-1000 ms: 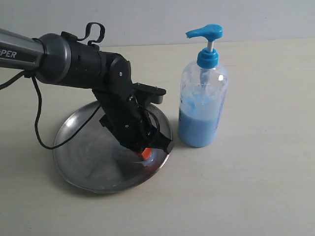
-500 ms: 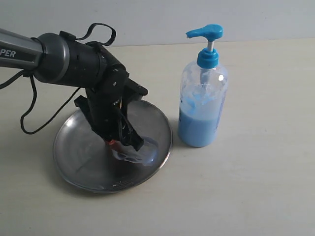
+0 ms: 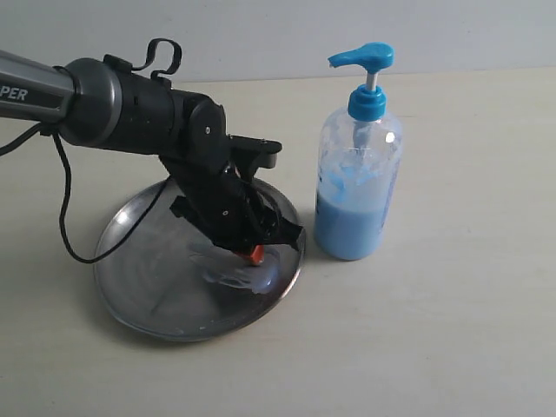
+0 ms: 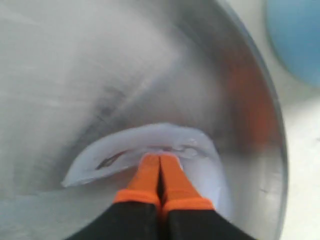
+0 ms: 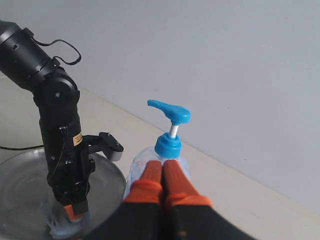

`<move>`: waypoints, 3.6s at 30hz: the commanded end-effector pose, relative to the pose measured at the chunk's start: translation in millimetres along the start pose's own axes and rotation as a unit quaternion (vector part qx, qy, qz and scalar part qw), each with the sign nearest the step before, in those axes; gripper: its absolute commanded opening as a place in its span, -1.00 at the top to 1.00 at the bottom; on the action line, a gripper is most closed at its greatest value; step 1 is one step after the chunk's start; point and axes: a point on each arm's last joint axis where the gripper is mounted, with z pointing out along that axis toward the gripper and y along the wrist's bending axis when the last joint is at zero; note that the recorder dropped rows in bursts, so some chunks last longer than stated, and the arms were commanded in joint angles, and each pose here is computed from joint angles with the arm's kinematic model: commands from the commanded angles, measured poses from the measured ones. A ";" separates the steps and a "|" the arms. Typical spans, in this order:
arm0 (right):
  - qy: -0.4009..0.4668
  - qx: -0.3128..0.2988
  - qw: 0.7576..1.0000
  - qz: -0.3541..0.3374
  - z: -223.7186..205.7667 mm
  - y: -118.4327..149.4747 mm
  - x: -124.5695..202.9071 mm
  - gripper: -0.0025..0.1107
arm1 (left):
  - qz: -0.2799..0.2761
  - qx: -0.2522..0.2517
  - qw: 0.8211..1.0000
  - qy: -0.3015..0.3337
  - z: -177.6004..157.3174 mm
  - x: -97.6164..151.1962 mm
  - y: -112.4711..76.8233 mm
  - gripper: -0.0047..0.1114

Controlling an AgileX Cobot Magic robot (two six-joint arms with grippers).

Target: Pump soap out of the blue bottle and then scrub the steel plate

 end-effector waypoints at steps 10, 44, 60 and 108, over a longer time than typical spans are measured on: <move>-0.009 -0.002 1.000 -0.004 -1.4 0.3 -0.5 0.96 | -0.010 0.047 0.997 0.056 18.7 15.3 -6.3 0.92; -0.015 0.000 1.000 -0.002 -3.4 -0.3 -1.0 0.96 | 0.080 -0.156 0.981 0.081 14.1 17.4 31.3 0.92; -0.015 -0.001 1.000 -0.003 -3.2 -0.2 -1.2 0.96 | 0.020 0.003 0.999 0.045 19.4 13.7 1.2 0.92; 0.173 -0.014 0.985 0.007 44.1 12.5 26.8 0.96 | 0.048 -0.014 0.974 -0.220 -211.1 80.3 -5.2 0.92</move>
